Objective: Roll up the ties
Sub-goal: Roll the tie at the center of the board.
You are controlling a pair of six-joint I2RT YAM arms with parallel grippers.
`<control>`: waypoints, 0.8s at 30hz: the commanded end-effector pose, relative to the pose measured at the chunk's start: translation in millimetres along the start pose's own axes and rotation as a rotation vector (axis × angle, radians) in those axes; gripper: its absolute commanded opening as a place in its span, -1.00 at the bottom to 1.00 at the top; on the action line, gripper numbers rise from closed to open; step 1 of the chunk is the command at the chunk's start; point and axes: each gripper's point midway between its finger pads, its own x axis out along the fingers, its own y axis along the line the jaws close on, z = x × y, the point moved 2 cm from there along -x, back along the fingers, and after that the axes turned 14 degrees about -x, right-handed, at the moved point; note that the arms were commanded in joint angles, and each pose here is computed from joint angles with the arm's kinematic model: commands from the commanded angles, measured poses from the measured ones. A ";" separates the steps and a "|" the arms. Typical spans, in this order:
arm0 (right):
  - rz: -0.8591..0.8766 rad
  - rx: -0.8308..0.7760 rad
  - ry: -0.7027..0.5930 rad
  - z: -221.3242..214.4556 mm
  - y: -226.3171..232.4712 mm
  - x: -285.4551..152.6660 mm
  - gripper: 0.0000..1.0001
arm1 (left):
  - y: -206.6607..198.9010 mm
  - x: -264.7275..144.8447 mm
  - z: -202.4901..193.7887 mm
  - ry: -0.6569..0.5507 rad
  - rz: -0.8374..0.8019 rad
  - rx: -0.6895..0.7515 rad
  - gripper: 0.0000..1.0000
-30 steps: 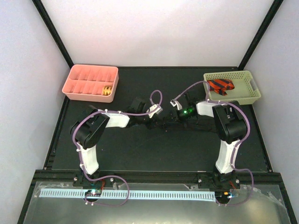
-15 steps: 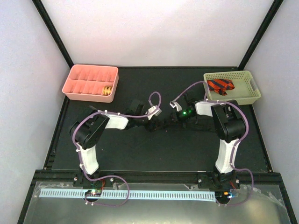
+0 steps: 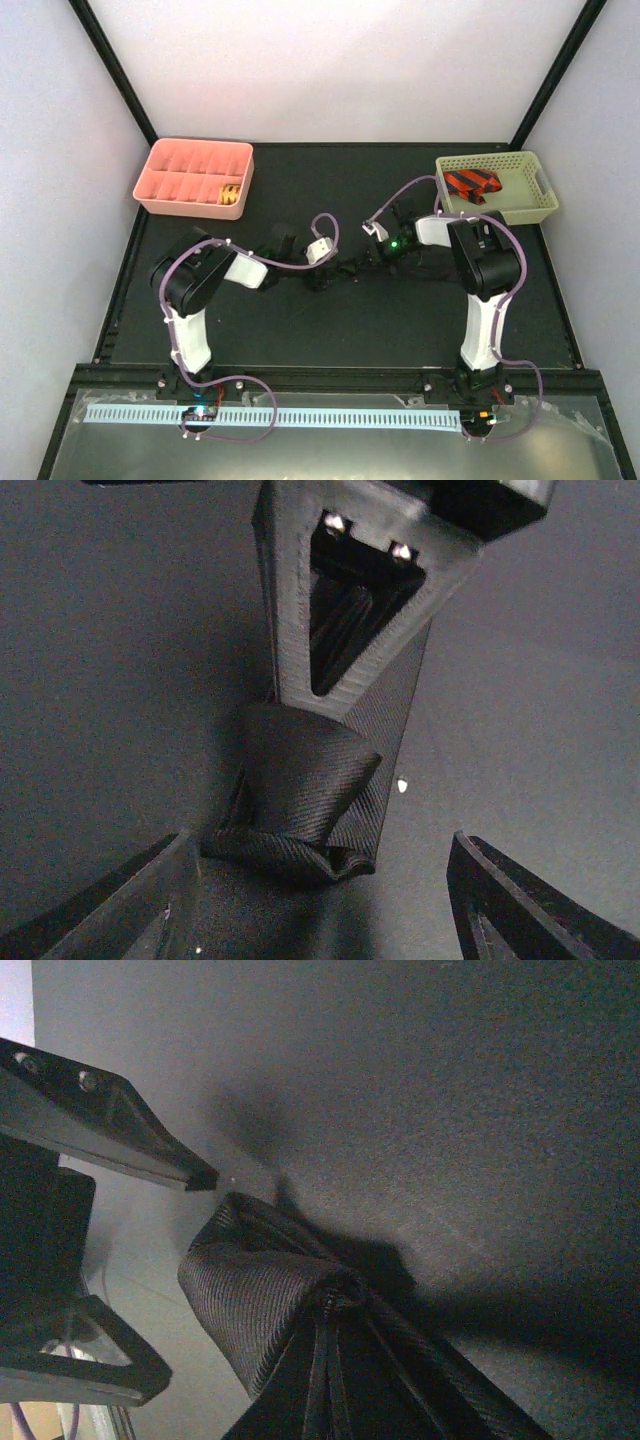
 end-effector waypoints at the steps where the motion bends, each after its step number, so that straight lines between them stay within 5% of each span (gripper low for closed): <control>1: -0.042 0.001 0.038 -5.4 -12.4 7.6 -0.97 | -8.0 10.6 2.9 -0.029 -0.062 0.141 0.40; 7: -0.048 0.009 0.047 -8.3 -15.6 9.0 -0.97 | 1.7 23.7 -3.6 -0.013 -0.036 0.112 0.26; 17: -0.048 0.004 0.057 -11.5 -13.8 10.3 -0.97 | -12.7 23.1 1.1 -0.013 -0.065 0.159 -0.40; 24: -0.043 -0.010 0.059 -12.2 -9.7 11.0 -0.97 | -12.5 25.3 9.5 0.058 0.015 0.213 -0.50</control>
